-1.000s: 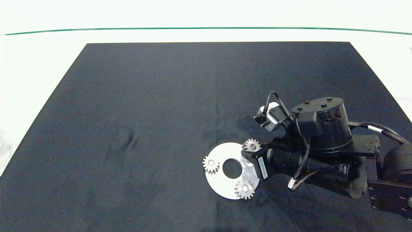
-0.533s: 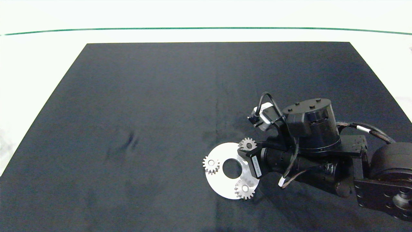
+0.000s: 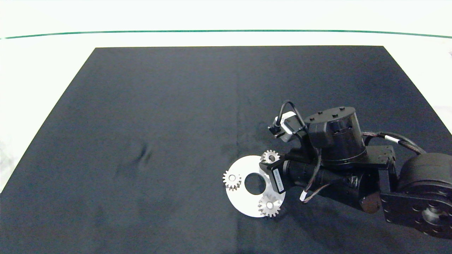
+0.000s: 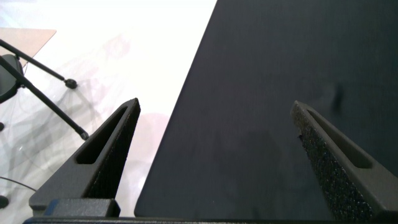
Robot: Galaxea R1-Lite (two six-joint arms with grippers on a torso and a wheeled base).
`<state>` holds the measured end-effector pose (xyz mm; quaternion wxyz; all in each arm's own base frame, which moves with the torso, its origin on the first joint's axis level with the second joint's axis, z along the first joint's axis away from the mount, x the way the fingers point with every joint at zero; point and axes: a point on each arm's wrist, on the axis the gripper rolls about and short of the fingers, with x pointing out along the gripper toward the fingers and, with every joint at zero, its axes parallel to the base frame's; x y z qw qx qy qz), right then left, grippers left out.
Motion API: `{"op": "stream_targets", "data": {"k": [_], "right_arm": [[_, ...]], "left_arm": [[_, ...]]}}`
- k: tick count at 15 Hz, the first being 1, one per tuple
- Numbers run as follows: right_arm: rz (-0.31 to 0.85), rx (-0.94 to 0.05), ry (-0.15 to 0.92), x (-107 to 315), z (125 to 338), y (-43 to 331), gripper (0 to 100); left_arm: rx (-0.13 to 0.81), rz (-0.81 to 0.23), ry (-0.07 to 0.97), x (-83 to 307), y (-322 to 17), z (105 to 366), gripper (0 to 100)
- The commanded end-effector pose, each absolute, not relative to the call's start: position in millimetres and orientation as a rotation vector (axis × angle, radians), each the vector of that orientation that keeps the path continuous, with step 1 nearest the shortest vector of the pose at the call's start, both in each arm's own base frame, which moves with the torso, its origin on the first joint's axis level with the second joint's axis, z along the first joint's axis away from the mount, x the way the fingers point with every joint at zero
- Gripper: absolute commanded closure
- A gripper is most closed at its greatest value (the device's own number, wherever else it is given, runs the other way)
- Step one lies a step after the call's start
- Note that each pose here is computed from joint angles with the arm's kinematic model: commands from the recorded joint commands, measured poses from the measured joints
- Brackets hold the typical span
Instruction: Install three planetary gears onto the carrier pins
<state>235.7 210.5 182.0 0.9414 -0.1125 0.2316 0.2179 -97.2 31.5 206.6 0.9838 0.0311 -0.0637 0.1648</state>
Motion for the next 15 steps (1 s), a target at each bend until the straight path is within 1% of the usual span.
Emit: {"op": "stream_targets", "data": {"k": [1, 8, 10, 13, 15], "right_arm": [[0.440, -0.227, 0.472, 236.7, 181.6, 210.5, 0], [0.465, -0.226, 0.458, 230.7, 184.5, 215.5, 0], [0.469, -0.222, 0.445, 228.2, 188.8, 215.1, 0], [0.465, -0.195, 0.400, 216.0, 207.1, 202.9, 0], [0.447, -0.197, 0.398, 195.6, 215.9, 182.3, 0]], "left_arm": [[0.065, 0.334, -0.124, -96.9, 31.5, 206.6, 0], [0.065, 0.334, -0.122, -96.6, 31.4, 206.3, 0], [0.065, 0.334, -0.124, -96.9, 31.5, 206.6, 0], [0.061, 0.336, -0.131, -98.3, 31.6, 208.1, 0], [0.052, 0.337, -0.150, -101.8, 32.3, 212.0, 0]]}}
